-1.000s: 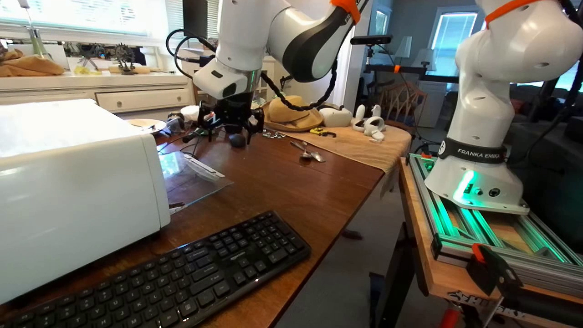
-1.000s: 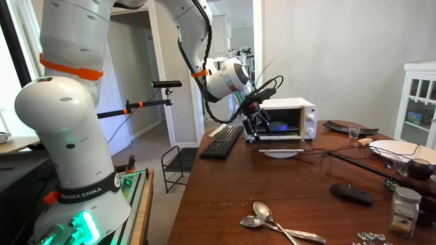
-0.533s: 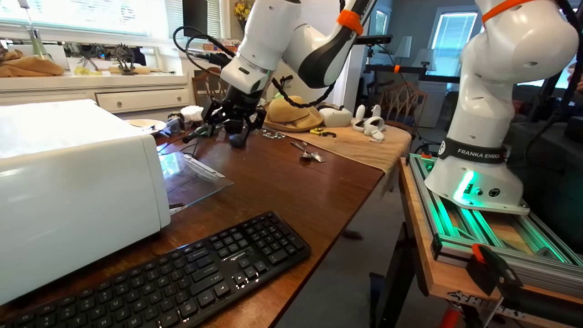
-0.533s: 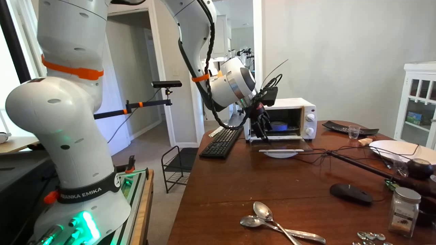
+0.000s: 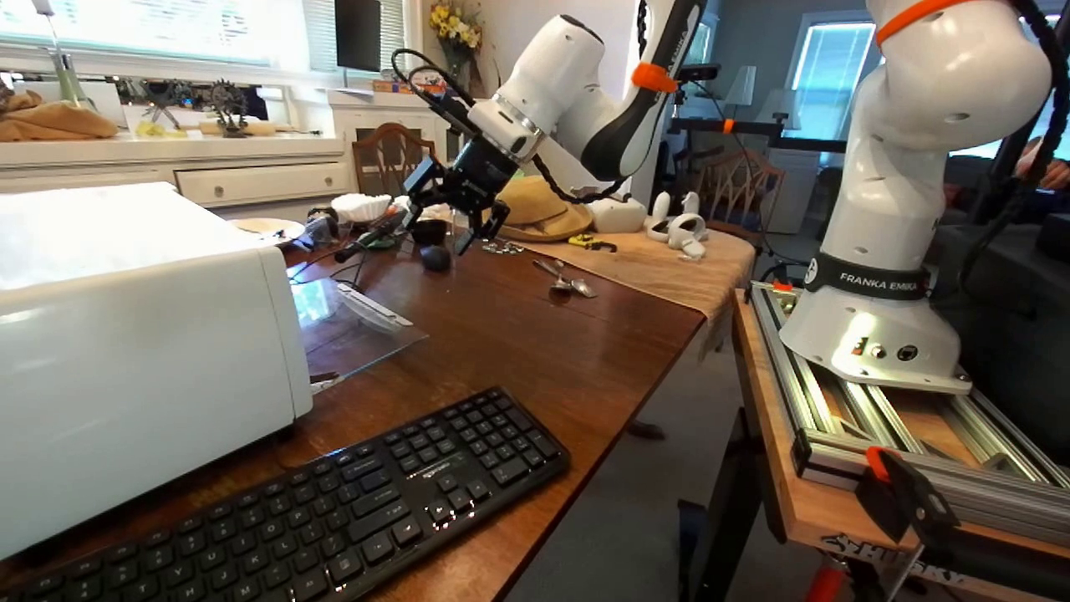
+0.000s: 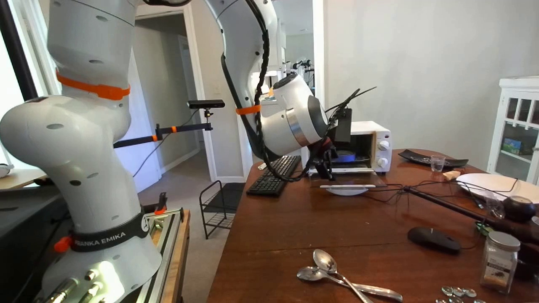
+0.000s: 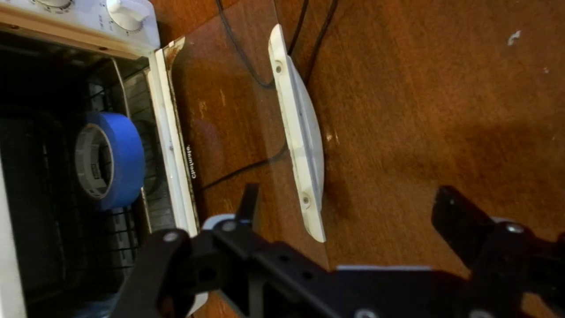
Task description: Put the blue masking tape in the oven then close the oven door.
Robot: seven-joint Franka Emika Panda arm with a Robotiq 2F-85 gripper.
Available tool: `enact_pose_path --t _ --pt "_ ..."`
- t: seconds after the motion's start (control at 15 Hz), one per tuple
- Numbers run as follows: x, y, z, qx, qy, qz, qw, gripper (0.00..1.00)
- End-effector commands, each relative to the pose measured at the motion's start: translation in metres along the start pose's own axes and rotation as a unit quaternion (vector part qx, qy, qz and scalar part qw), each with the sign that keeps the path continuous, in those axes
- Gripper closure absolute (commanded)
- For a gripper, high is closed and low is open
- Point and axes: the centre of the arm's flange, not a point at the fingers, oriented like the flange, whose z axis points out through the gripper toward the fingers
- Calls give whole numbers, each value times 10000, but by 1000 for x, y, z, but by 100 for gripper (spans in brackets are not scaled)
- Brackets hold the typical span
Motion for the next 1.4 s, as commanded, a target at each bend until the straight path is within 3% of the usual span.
enact_pose_path --t 0.0,0.33,0.67,0.87,1.0,1.07,1.2,1.33 --pt "-7 -22 15 -267 521 606 9964 0" --pt "10 -47 35 440 1055 1670 9793 0" --pt "8 -46 30 562 853 2184 9705 0" --pt "5 -37 37 697 771 2278 9681 0" --pt "12 -34 39 1119 620 2201 9671 0" --pt "36 -60 47 705 675 2244 9696 0" --pt "43 -60 52 888 582 2225 9691 0" --pt "36 -54 65 757 663 1993 9748 0"
